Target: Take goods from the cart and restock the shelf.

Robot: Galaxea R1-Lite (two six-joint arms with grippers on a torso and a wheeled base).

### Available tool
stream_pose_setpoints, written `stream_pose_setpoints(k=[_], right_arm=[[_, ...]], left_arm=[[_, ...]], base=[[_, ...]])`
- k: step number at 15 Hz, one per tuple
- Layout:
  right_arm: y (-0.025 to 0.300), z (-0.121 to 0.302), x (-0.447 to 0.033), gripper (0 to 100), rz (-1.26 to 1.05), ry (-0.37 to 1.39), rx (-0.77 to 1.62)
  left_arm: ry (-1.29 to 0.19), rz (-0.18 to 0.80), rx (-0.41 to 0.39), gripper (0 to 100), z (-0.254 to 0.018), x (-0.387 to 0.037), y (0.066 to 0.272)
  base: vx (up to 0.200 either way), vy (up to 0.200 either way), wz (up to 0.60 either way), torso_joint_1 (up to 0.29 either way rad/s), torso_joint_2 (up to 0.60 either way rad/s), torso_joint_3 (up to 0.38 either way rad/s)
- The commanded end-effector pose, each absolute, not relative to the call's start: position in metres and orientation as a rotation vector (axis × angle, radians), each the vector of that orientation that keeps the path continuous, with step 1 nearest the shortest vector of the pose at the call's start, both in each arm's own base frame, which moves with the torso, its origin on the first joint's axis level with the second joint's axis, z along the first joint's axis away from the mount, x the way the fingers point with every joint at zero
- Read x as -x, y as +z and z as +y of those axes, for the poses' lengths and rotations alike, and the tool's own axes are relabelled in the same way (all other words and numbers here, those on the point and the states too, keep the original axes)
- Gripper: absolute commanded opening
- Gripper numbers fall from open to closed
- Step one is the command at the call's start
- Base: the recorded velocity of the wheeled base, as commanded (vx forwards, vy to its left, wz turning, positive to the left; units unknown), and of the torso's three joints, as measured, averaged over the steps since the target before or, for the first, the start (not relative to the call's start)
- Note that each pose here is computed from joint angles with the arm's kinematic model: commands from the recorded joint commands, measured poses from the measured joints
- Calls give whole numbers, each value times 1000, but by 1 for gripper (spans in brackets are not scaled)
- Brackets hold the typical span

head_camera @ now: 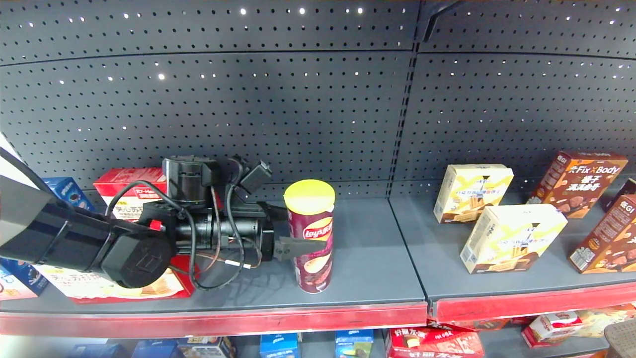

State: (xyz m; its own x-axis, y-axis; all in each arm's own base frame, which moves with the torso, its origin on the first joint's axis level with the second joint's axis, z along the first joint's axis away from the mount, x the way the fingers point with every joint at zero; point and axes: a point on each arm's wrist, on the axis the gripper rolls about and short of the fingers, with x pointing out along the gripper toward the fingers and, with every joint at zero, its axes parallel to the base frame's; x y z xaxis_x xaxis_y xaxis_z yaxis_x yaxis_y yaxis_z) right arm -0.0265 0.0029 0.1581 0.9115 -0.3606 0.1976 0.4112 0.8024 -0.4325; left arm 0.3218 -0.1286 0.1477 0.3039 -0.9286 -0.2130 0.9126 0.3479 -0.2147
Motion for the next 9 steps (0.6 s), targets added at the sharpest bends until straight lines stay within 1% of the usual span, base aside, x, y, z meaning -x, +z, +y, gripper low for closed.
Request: stream_pose_setpoints(k=[1,6,9], right_arm=[[160,3,27,0,-114,-415,488],[162,3,28,0,-119,-418,488],[160,3,28,0,-116,-417,488]], left_arm=[[-1220,314,54,100,-128,-319,151],[-1216,297,51,100,-121,-305,160],[-1216,267,43,100,-119,-300,171]], base=[[0,0,0,0,0,0],[0,0,0,0,0,0],[0,0,0,0,0,0]])
